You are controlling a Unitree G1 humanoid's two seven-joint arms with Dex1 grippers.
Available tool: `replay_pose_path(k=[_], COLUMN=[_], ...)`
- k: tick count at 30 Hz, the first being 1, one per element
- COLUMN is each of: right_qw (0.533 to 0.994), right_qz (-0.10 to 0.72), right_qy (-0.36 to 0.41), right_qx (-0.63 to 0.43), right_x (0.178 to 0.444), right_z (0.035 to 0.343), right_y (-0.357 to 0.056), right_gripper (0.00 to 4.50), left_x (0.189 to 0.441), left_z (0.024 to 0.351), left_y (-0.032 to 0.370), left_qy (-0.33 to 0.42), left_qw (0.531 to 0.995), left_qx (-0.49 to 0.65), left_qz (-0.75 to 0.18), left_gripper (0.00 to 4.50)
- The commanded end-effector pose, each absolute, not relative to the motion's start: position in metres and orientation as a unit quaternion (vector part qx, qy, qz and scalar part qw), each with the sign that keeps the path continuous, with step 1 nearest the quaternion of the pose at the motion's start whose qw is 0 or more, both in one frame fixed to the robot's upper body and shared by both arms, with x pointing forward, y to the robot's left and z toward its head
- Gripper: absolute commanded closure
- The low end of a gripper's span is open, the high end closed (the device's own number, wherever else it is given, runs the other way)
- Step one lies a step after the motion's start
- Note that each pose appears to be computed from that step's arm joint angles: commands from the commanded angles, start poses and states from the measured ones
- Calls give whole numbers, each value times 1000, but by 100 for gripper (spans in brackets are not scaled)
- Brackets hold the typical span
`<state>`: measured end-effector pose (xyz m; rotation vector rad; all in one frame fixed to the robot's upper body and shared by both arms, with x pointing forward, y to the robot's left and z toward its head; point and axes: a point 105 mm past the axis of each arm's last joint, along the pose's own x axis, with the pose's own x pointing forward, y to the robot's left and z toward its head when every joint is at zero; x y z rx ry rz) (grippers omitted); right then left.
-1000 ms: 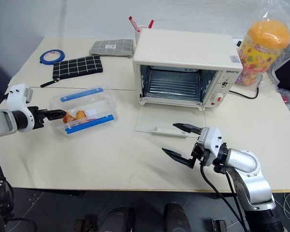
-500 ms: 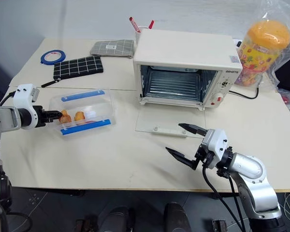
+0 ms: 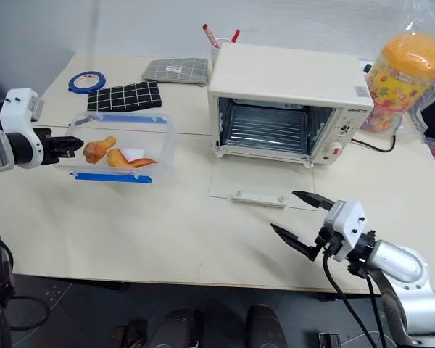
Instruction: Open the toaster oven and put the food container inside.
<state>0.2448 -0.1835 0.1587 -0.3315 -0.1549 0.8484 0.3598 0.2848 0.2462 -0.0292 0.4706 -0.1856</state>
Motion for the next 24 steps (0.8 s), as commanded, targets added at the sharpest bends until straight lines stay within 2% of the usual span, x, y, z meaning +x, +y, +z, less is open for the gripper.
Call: replay_pose_path(k=[1, 7, 10, 17, 24], right_qw=[903, 916, 918, 925, 932], right_qz=[384, 355, 351, 336, 316], right_qy=[-80, -64, -62, -63, -72], right_qx=[-174, -174, -172, -167, -160], right_x=[236, 226, 222, 217, 213], right_z=[166, 160, 159, 157, 157], right_y=[-196, -207, -207, -205, -204], right_gripper=[0, 0, 0, 0, 0], left_x=[356, 351, 354, 366, 380], left_z=[258, 235, 223, 231, 233], left_y=[241, 160, 132, 78, 51], left_qy=[224, 252, 260, 238, 223], left_qw=[960, 928, 919, 914, 916], left_qx=[-7, -4, -1, -11, -4], left_qz=[-165, -276, -297, -328, -335], left_gripper=[444, 444, 444, 444, 444])
